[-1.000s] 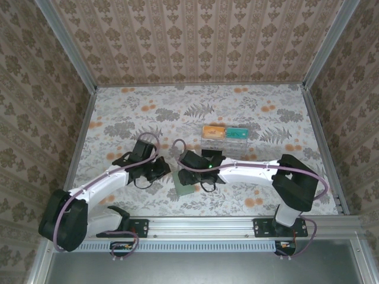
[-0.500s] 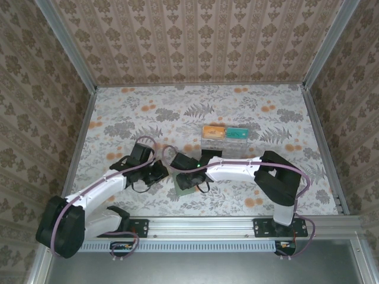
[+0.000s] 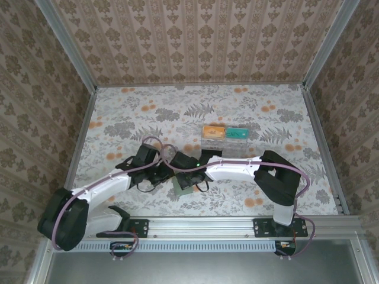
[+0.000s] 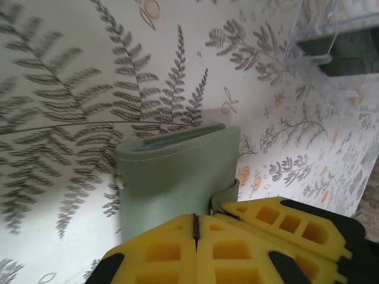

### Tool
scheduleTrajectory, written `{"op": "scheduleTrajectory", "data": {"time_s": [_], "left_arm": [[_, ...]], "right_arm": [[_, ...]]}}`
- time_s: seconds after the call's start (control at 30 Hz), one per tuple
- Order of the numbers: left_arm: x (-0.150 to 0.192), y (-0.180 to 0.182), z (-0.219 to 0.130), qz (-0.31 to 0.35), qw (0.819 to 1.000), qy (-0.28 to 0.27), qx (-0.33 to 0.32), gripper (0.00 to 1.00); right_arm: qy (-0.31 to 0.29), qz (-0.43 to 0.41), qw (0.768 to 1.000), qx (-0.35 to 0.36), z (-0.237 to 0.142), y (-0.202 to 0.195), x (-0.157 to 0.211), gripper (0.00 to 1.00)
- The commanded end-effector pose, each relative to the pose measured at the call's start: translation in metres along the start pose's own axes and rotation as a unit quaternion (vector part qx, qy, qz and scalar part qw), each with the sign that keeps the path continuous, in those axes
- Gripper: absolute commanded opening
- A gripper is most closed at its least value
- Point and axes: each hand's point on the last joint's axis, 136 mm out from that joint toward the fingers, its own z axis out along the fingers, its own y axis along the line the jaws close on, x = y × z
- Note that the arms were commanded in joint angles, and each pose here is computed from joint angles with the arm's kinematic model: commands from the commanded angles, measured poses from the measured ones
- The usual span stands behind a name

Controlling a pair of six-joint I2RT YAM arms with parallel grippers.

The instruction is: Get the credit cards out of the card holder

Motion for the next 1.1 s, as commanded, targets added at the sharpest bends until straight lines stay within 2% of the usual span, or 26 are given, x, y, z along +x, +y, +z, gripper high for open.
{"op": "scheduleTrajectory", "data": {"time_s": [0.0,0.1,0.27,0.43,0.57,0.73,0.87,1.0,1.03,1.07], "left_arm": [[0.003,-0.009,0.012,-0.001,1.0,0.013,0.014,0.0],[0.007,-0.001,0.02,-0.005,1.0,0.024,-0.003,0.0],[0.019,0.036,0.032,-0.022,0.995,0.06,-0.081,0.0],[0.033,0.081,0.032,-0.032,0.977,0.091,-0.189,0.0],[0.041,0.104,0.034,-0.034,0.967,0.107,-0.228,0.0],[0.047,0.118,0.039,-0.037,0.962,0.118,-0.242,0.0],[0.046,0.115,0.039,-0.03,0.965,0.115,-0.236,0.0],[0.034,0.085,0.034,-0.01,0.977,0.097,-0.189,0.0],[0.027,0.071,0.03,-0.002,0.982,0.084,-0.17,0.02],[0.021,0.06,0.024,0.007,0.985,0.072,-0.156,0.11]], "right_arm": [[0.018,0.009,1.0,-0.012,0.005,0.002,0.013,0.0],[0.014,0.016,0.999,-0.024,0.005,0.006,0.012,0.0],[-0.005,0.037,0.998,-0.048,-0.001,0.01,0.006,0.0],[-0.03,0.069,0.995,-0.065,-0.014,0.001,0.0,0.0],[-0.044,0.098,0.991,-0.078,-0.021,-0.011,0.001,0.0],[-0.056,0.131,0.987,-0.076,-0.029,-0.032,0.005,0.0],[-0.067,0.143,0.984,-0.077,-0.037,-0.041,0.005,0.0],[-0.076,0.144,0.983,-0.09,-0.045,-0.036,-0.001,0.0],[-0.078,0.145,0.981,-0.098,-0.048,-0.033,-0.004,0.0],[-0.082,0.145,0.98,-0.106,-0.051,-0.03,-0.007,0.0]]}}
